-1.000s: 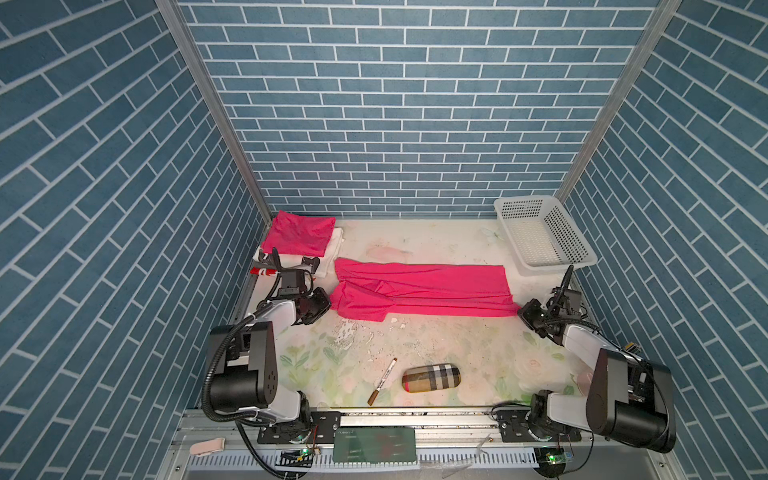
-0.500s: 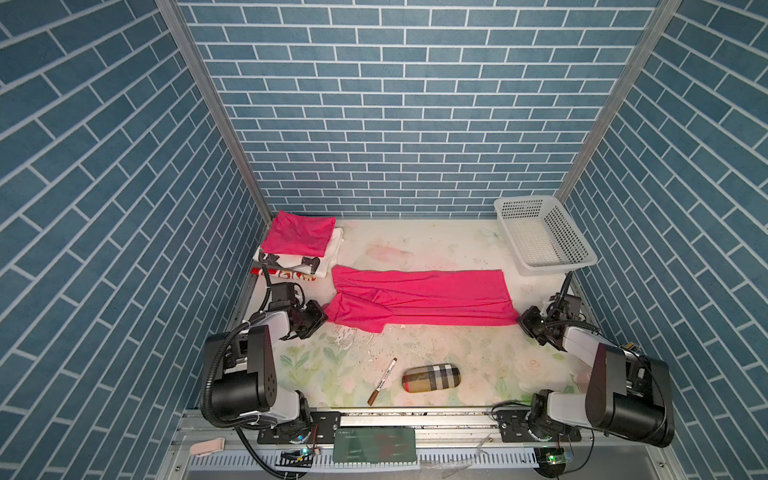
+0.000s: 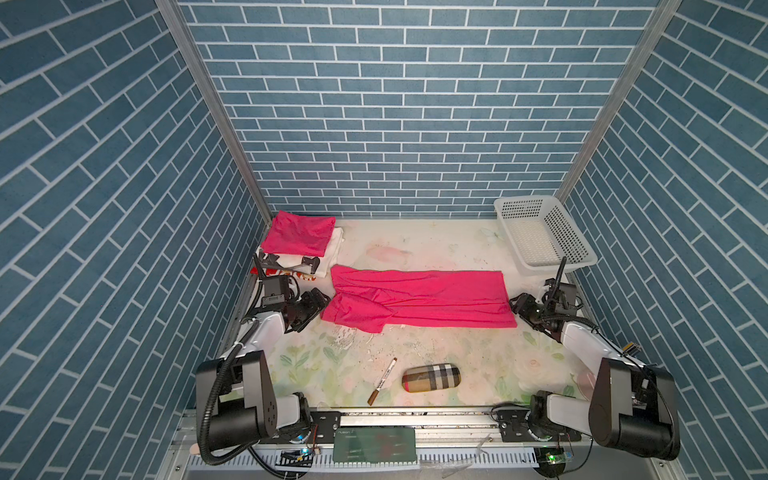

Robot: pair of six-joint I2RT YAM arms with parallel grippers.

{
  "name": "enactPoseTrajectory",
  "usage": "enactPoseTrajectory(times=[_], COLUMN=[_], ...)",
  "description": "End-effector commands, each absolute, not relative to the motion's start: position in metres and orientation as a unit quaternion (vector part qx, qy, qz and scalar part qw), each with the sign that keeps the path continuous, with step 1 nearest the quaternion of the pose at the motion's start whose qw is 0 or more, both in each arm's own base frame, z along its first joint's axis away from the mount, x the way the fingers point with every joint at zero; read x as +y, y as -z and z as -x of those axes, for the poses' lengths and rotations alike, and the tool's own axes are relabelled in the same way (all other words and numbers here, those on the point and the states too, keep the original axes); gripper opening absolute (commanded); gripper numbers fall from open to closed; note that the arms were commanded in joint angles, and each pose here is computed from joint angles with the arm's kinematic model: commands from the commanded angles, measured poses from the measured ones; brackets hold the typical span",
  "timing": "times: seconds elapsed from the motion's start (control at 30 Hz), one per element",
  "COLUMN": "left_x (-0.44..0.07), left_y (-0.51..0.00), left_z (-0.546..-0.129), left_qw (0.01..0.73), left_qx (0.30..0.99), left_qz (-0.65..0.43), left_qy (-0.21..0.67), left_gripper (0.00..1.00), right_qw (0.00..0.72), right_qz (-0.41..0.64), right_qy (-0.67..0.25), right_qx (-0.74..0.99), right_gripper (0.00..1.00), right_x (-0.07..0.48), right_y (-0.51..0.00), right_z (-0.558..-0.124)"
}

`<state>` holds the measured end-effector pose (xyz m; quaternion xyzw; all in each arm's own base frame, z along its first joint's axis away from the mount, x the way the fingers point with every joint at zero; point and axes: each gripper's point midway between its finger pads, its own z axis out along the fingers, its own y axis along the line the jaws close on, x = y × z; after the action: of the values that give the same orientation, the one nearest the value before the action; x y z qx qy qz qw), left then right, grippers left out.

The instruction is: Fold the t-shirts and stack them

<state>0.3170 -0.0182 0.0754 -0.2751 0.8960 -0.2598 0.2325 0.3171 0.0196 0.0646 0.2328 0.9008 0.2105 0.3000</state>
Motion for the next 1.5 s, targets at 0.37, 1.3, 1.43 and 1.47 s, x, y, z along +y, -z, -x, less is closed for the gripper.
enactPoseTrajectory(times=[0.37,1.3,1.43,1.47], left_x=[-0.118,-0.118,-0.123,-0.124], left_y=[-0.07,-0.034,-0.049,-0.055], left_z=[-0.287,-0.281,-0.287,-0.29], left_qw=[0.15,0.163,0.168,0.172], left_qx=[0.934,0.943,0.94,0.939], left_qz=[0.185,0.179,0.173,0.171], left_qy=[0.268,0.227,0.239,0.242], left_gripper=[0.86,0.0,0.0,0.0], right_qw=[0.289,0.291,0.291,0.291], right_qz=[-0.132,-0.076,-0.07,-0.07], right_qy=[-0.182,-0.2,-0.201,-0.2], right_qx=[0.931,0.933,0.933,0.933], right_gripper=[0.87,0.86,0.86,0.86], right_x=[0.081,0.13,0.133,0.133], right_y=[-0.065,-0.075,-0.078,-0.078], right_z=[-0.311,-0.31,-0.312,-0.312])
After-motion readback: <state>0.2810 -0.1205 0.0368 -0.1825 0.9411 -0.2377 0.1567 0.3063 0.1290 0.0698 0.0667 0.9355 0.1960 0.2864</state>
